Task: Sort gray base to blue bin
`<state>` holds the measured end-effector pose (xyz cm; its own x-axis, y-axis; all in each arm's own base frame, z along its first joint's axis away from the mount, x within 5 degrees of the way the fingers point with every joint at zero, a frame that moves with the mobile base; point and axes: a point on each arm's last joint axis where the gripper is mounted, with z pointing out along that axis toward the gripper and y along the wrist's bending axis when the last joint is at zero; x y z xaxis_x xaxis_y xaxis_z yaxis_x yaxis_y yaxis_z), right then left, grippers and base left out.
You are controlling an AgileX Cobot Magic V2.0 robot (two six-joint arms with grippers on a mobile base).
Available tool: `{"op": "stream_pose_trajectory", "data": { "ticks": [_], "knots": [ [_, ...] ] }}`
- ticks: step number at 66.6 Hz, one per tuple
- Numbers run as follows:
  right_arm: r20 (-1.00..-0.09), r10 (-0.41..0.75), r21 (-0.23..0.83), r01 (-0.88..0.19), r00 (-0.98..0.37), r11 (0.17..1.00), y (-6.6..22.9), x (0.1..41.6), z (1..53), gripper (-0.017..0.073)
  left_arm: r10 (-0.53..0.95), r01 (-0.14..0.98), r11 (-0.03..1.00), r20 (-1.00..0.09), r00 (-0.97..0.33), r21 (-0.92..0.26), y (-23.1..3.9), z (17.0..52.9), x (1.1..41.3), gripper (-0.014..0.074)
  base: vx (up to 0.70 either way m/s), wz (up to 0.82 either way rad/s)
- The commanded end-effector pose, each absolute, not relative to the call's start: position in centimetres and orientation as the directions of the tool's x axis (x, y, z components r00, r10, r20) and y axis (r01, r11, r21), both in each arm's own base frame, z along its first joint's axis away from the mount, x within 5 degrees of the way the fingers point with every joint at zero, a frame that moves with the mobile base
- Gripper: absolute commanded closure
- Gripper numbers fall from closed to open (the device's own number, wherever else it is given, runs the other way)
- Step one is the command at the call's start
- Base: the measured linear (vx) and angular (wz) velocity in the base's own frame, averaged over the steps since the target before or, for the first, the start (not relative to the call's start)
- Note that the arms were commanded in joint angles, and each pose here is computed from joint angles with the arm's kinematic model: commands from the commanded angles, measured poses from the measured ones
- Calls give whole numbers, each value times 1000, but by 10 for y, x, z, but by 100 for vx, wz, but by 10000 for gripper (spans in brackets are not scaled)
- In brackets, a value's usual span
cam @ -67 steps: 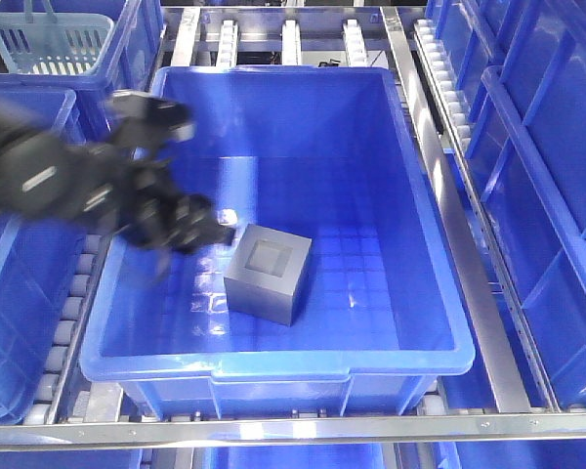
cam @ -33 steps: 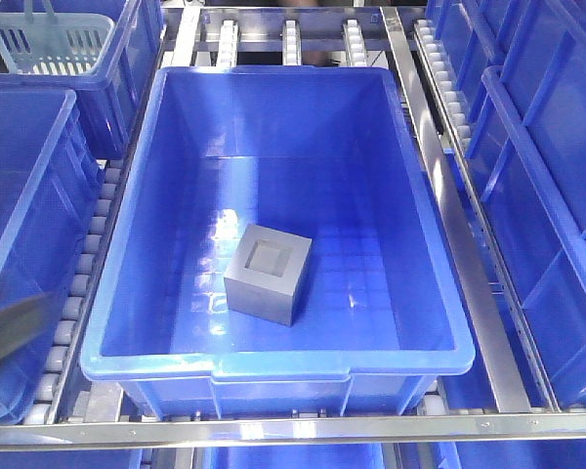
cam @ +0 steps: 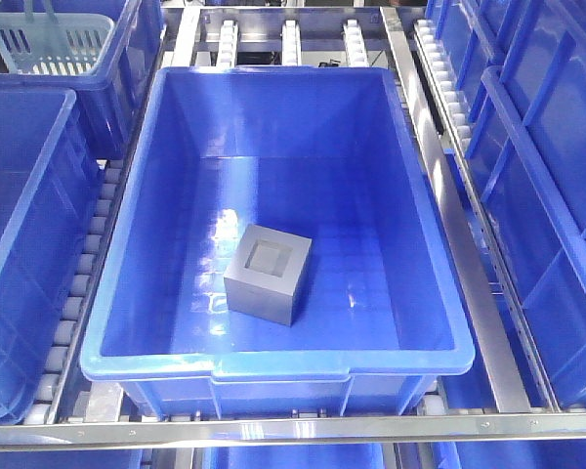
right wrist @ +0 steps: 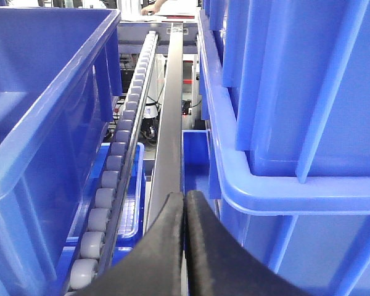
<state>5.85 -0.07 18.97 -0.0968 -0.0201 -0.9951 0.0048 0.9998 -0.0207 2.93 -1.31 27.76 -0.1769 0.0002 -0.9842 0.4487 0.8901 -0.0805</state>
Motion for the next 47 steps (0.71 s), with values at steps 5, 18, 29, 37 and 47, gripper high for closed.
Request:
{"op": "stream_pose_trajectory", "data": {
  "ticks": [5,18,29,37,47],
  "knots": [
    [-998,-34,-34,-1,-46,999,0,60,190,568,-50,460,886,-997,-51,-68,-15,297,32,202,0,0],
    [-998,-34,-34,-1,-46,999,0,60,190,568,-53,460,885,-998,-45,-68,-15,297,32,202,0,0],
    [-998,-34,-34,-1,-46,999,0,60,190,568,-53,460,885,-998,-45,-68,-15,297,32,238,0,0],
    [-998,-34,-34,-1,-46,999,0,60,190,568,-53,460,885,-998,-45,-68,-15,297,32,398,0,0],
    [-998,-34,-34,-1,-46,999,0,60,190,568,-54,461,885,-998,-45,-69,-15,297,32,602,0,0]
  ]
}}
